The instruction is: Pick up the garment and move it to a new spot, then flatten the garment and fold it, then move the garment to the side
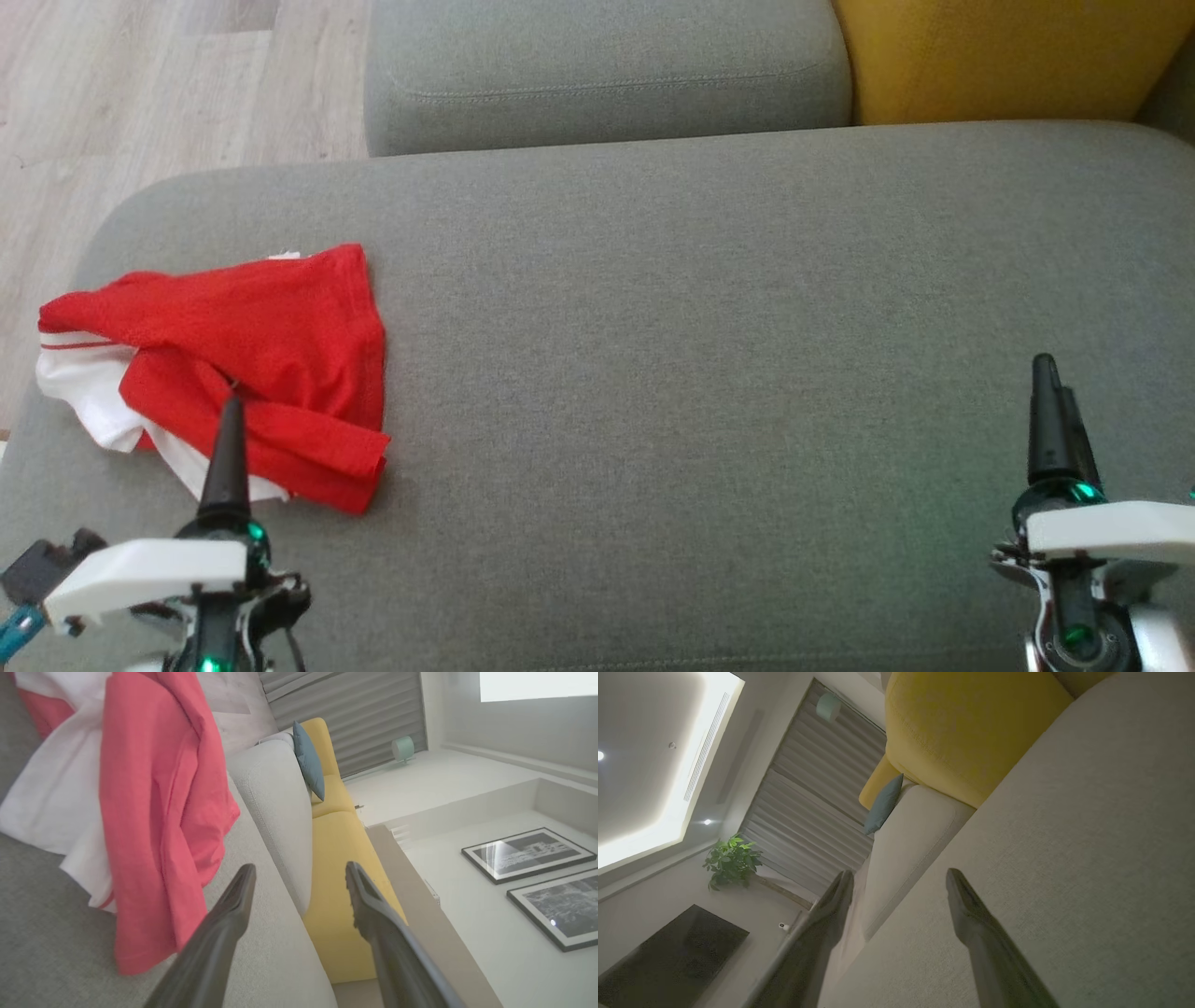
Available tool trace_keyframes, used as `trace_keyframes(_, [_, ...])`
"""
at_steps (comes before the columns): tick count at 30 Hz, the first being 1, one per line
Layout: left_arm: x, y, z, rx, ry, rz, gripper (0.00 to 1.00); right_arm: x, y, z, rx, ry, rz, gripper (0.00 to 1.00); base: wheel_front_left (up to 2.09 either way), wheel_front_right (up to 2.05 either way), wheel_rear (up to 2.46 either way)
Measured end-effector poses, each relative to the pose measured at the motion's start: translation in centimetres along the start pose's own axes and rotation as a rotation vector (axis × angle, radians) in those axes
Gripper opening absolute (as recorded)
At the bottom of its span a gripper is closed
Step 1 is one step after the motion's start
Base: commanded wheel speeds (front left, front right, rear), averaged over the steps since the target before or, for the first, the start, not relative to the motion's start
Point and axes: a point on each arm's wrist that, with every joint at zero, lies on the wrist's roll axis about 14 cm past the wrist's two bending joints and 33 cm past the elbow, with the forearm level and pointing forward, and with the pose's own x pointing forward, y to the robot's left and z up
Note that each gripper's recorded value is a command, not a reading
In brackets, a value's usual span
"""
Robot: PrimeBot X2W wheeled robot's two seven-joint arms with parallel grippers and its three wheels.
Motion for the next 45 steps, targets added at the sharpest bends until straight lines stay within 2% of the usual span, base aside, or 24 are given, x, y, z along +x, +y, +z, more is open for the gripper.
trace_keyframes(11, [-0.2,-2.5,-2.3,0.236,0.046,-0.074,1.0,-0.4,0.9,-0.9,-0.195,0.02,0.032,1.0,0.0,0.0,0.0])
trace_keyframes(28, [-1.0,-4.0,-5.4,0.696,0.092,-0.129,1.0,-1.0,1.4,-1.3,-0.47,0.016,0.066,1.0,0.0,0.0,0.0])
trace_keyframes(37, [-1.4,-4.0,-5.7,0.892,0.064,-0.117,1.0,-1.3,1.8,-2.0,-0.584,0.028,0.092,1.0,0.0,0.0,0.0])
trace_keyframes(45, [-1.9,-5.2,-6.3,1.05,0.026,-0.161,1.0,-1.5,2.8,-2.3,-0.696,0.016,0.133,1.0,0.0,0.0,0.0])
